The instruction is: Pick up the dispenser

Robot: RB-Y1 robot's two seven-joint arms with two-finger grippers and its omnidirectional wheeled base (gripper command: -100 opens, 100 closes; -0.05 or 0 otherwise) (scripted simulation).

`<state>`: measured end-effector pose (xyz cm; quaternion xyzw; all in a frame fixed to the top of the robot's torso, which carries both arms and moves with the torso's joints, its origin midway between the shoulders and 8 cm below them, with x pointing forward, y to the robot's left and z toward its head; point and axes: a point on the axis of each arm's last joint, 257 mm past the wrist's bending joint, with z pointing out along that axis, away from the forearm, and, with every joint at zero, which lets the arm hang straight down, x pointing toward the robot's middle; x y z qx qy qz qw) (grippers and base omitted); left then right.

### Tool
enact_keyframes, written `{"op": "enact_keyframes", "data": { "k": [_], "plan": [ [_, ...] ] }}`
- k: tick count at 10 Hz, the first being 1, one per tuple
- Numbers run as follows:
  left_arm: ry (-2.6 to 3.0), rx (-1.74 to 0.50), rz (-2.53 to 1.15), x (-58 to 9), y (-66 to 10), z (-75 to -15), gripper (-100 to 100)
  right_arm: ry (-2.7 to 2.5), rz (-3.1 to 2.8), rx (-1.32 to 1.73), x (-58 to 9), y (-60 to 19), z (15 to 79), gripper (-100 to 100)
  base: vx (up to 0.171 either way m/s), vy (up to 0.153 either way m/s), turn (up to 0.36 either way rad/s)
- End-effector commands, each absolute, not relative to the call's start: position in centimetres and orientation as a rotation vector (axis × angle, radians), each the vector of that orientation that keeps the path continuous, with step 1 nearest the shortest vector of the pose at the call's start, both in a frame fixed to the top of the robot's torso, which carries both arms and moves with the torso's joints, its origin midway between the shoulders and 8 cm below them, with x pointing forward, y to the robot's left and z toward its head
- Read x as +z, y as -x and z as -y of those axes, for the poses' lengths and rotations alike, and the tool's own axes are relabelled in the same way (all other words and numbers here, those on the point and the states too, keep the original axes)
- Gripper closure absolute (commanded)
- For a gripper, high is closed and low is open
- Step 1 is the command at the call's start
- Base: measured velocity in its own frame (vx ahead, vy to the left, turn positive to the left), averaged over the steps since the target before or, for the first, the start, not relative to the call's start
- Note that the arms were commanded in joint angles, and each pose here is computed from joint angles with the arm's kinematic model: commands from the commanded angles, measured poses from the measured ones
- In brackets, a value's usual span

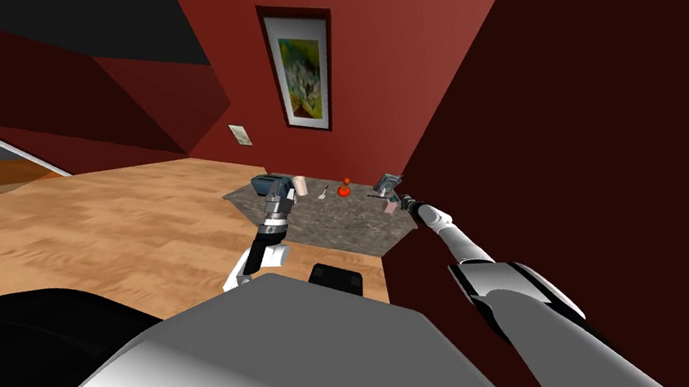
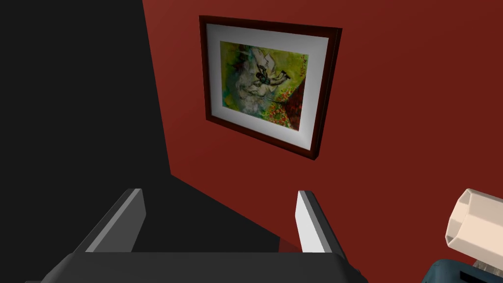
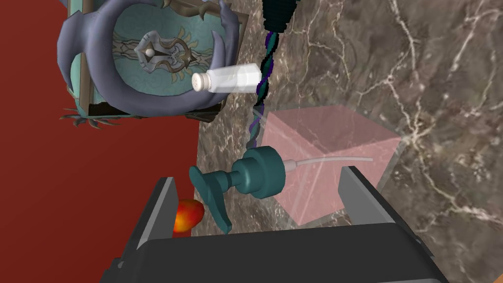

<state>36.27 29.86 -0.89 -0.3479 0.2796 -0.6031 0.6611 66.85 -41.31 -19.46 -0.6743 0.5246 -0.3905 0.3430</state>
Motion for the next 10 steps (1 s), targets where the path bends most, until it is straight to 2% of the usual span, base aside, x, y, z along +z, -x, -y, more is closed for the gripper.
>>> {"op": "enact_keyframes", "data": {
  "k": [1,7,10],
  "plan": [
    [0.787,-1.364,-0.632,-0.9,-36.3,-29.9,0,1.760,-1.426,-1.004,-19.2,-66.2,44.0,-100,0.061,0.136,-0.034],
    [0.787,-1.364,-0.632,-0.9,-36.3,-29.9,0,1.767,-1.610,-0.944,-18.6,-63.6,50.4,-100,0.043,0.121,-0.014],
    [0.787,-1.364,-0.632,-0.9,-36.3,-29.9,0,1.775,-1.662,-0.910,-18.8,-62.6,51.7,-100,0.040,0.088,-0.004]
  ]
}}
